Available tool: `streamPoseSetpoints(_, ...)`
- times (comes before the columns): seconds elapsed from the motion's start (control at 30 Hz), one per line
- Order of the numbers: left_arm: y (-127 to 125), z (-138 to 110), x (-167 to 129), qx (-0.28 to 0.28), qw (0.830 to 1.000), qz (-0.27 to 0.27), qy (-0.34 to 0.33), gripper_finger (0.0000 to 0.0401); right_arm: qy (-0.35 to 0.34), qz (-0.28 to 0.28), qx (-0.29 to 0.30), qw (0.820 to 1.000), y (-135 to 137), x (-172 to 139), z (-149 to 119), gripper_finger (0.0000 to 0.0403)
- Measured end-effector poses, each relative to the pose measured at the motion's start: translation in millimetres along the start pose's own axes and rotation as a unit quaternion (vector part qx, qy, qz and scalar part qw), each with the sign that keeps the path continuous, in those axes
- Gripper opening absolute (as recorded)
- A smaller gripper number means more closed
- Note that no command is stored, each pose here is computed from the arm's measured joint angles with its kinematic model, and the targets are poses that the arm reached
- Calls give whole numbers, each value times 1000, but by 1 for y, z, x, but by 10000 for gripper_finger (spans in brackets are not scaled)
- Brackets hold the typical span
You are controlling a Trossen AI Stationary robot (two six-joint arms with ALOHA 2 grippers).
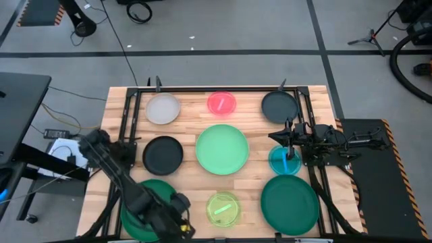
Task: Stack plastic plates
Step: Stack the left dark green plate on top of the light green plate
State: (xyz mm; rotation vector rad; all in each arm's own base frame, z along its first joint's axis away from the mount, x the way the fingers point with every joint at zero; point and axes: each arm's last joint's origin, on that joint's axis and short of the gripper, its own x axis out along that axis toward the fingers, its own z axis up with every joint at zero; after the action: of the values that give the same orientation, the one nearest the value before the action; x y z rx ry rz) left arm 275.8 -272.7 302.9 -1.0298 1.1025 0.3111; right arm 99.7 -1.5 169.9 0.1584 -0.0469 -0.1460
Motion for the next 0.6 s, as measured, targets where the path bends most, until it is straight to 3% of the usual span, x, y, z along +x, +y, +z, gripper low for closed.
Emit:
streamPoseSetpoints(0.23,11,-6,25,-68,983,170,33,156,0,0,0,1000,0,0,0,17)
streamPoseSetpoints(0.43,18,-10,53,-66,975,209,33,164,0,0,0,1000,0,0,0,17)
streamPoseSetpoints(0.6,21,-4,71,-75,970,231,27,205,-1,0,0,1000,0,0,0,17)
